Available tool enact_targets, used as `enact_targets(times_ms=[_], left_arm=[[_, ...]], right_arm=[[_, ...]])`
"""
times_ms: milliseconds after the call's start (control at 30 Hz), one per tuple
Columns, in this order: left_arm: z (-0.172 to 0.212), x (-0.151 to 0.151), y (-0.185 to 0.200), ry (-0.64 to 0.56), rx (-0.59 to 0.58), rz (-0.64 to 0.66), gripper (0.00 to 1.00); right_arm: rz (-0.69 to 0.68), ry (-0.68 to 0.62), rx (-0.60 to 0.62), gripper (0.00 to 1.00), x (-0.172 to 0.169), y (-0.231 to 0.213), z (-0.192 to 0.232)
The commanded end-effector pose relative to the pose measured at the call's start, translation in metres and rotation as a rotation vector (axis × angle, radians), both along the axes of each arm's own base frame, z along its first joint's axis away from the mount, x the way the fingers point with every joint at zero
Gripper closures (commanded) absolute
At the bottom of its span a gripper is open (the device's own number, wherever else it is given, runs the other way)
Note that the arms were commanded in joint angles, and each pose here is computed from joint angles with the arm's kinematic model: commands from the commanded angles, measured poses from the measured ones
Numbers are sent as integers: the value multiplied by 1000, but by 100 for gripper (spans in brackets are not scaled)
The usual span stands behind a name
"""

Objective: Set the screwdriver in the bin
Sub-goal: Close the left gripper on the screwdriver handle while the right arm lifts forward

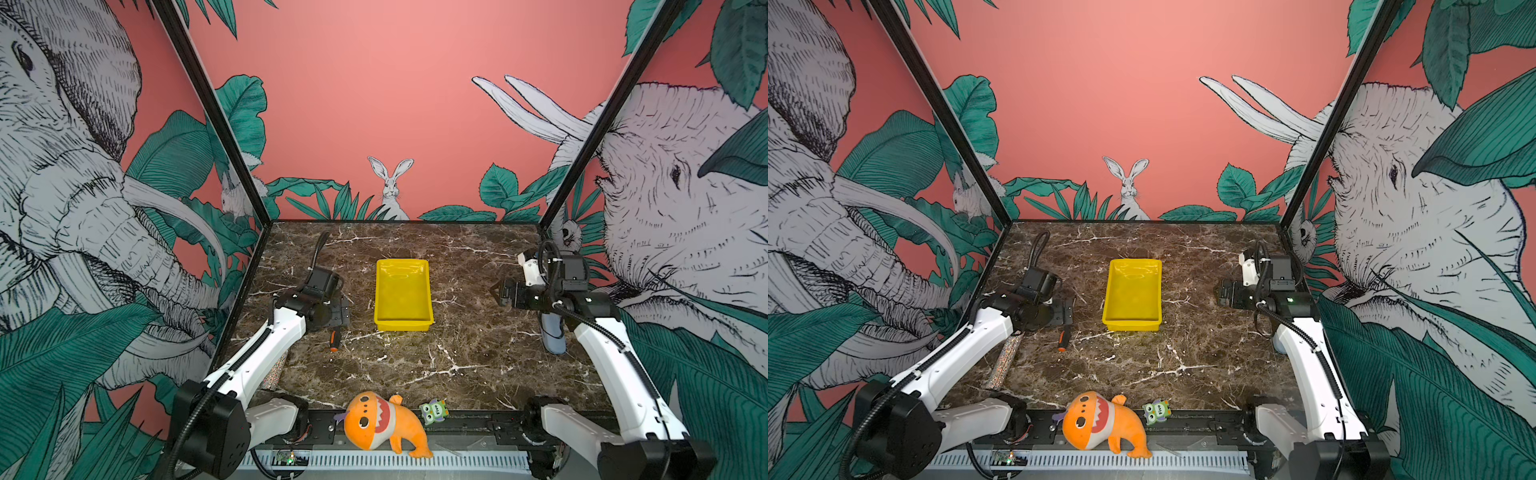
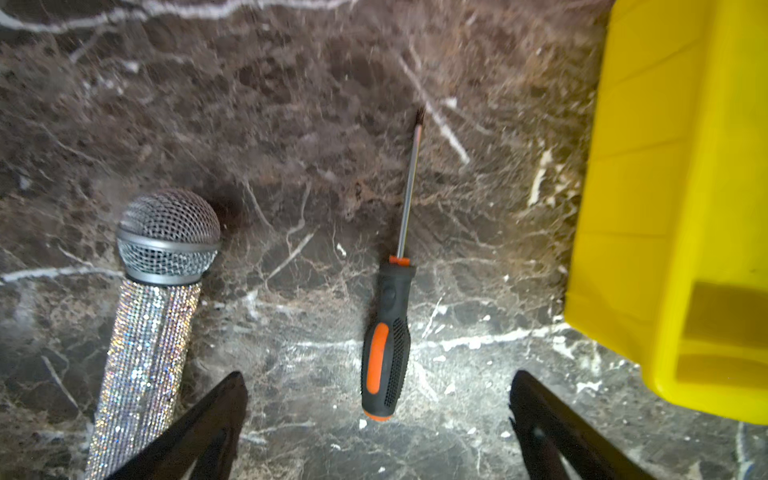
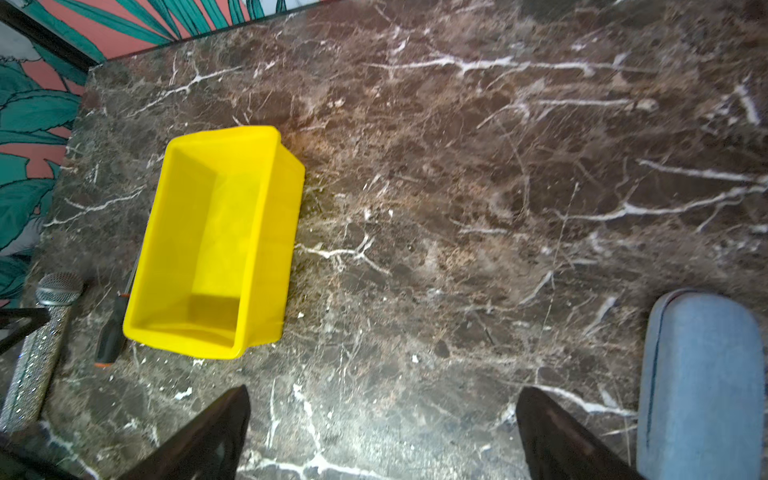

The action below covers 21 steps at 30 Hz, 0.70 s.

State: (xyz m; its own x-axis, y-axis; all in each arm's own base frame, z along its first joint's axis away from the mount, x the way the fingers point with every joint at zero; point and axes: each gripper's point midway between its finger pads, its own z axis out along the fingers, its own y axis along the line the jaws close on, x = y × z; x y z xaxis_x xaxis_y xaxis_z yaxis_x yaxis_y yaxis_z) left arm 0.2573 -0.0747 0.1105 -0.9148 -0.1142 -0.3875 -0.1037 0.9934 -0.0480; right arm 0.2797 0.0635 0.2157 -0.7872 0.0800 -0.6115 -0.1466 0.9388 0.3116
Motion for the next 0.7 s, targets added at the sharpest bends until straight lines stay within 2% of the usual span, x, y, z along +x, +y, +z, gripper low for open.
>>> enact_targets(times_ms=[0,333,533,667], left_arm=[[-21,-21,0,124,1,6,6],[-57,-23,-14,228,-27,-34,10],[-71,-21,-15,258,-15,-36,22],[-78,-19,-16,273,-4,-40,24]], right_arm=[[30,46,52,0,-26,8,-4],[-8,66,83,1,-60,7,-24],[-20,67,68,0,-63,4,-31],[-41,58,54,0,-62,0,-33]])
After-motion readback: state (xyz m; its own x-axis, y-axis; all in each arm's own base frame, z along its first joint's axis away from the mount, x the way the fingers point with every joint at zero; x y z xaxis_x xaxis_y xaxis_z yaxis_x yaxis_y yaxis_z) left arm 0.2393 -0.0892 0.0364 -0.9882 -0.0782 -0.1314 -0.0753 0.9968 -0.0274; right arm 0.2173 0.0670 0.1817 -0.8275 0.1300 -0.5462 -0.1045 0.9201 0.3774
